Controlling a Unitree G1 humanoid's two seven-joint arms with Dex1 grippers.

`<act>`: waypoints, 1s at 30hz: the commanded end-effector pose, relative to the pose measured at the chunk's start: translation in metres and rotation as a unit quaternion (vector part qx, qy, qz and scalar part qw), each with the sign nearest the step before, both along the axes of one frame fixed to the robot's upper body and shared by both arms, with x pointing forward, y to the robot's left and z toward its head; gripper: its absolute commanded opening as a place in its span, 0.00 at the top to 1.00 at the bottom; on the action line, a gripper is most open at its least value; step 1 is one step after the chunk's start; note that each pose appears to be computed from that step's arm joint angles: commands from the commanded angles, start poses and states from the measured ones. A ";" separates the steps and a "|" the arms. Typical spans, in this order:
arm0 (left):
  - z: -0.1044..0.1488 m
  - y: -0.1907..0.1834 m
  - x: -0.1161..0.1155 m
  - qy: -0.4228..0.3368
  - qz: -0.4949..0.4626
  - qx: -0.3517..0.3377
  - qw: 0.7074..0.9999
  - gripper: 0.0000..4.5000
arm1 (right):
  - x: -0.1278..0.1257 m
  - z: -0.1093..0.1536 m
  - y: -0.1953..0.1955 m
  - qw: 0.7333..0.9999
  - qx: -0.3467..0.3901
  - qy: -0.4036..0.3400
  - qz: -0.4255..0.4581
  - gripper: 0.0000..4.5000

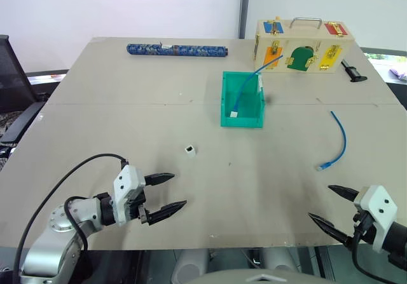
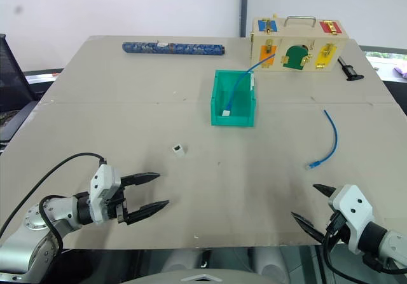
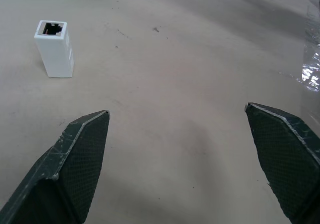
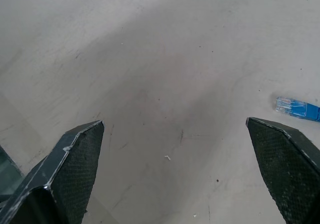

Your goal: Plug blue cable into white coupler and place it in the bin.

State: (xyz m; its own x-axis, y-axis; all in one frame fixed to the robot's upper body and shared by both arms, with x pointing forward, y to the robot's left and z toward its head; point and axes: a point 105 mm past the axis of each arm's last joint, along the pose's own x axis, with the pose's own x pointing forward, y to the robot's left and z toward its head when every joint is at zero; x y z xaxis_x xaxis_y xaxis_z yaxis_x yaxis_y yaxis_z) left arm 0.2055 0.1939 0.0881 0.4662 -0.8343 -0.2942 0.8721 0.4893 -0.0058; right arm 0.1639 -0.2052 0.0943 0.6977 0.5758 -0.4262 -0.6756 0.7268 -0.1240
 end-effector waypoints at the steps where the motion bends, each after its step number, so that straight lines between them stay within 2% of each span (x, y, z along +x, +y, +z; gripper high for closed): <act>1: 0.017 -0.010 0.006 -0.026 -0.010 -0.010 1.000 0.01 | 0.009 0.012 -0.005 0.999 -0.016 -0.039 -0.010 0.00; 3: 0.028 -0.019 0.010 -0.030 -0.013 -0.040 0.999 0.01 | 0.022 0.023 -0.009 0.997 -0.035 -0.065 -0.020 0.00; 6: 0.037 -0.030 0.011 -0.024 -0.022 -0.063 0.998 0.01 | 0.033 0.027 -0.021 0.987 -0.144 -0.072 -0.014 0.00; 13: 0.048 -0.054 -0.003 -0.051 -0.096 -0.044 0.993 0.01 | 0.062 0.038 -0.041 0.966 -0.244 -0.043 0.081 0.00; 14: 0.048 -0.056 -0.004 -0.056 -0.103 -0.041 0.992 0.00 | 0.070 0.038 -0.046 0.957 -0.268 -0.042 0.100 0.12; 15: 0.048 -0.057 -0.005 -0.059 -0.109 -0.038 0.992 0.00 | 0.076 0.038 -0.050 0.949 -0.289 -0.040 0.118 0.17; 17: 0.047 -0.057 -0.006 -0.062 -0.116 -0.035 0.991 0.00 | 0.084 0.036 -0.053 0.937 -0.315 -0.037 0.147 0.38; 23: 0.046 -0.059 -0.006 -0.067 -0.113 -0.036 0.991 0.00 | 0.111 0.022 -0.053 0.908 -0.359 -0.027 0.216 0.38; 28: 0.044 -0.060 -0.008 -0.074 -0.113 -0.035 0.990 0.00 | 0.130 0.010 -0.051 0.897 -0.369 -0.009 0.241 0.38; 29: 0.044 -0.060 -0.009 -0.075 -0.113 -0.034 0.990 0.00 | 0.132 0.009 -0.050 0.898 -0.367 -0.003 0.245 0.51; 30: 0.043 -0.059 -0.009 -0.076 -0.113 -0.034 0.990 0.00 | 0.133 0.007 -0.049 0.897 -0.364 0.003 0.252 0.59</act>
State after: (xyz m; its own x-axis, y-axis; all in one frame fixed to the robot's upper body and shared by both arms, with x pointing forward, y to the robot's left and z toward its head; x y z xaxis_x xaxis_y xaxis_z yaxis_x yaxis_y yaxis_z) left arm 0.2003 0.1396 0.1240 0.3172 -0.9280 -0.1954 0.9484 0.3106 0.0642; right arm 0.2976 -0.2542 0.1045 0.4518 0.3863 -0.8042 -0.8849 0.0795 -0.4590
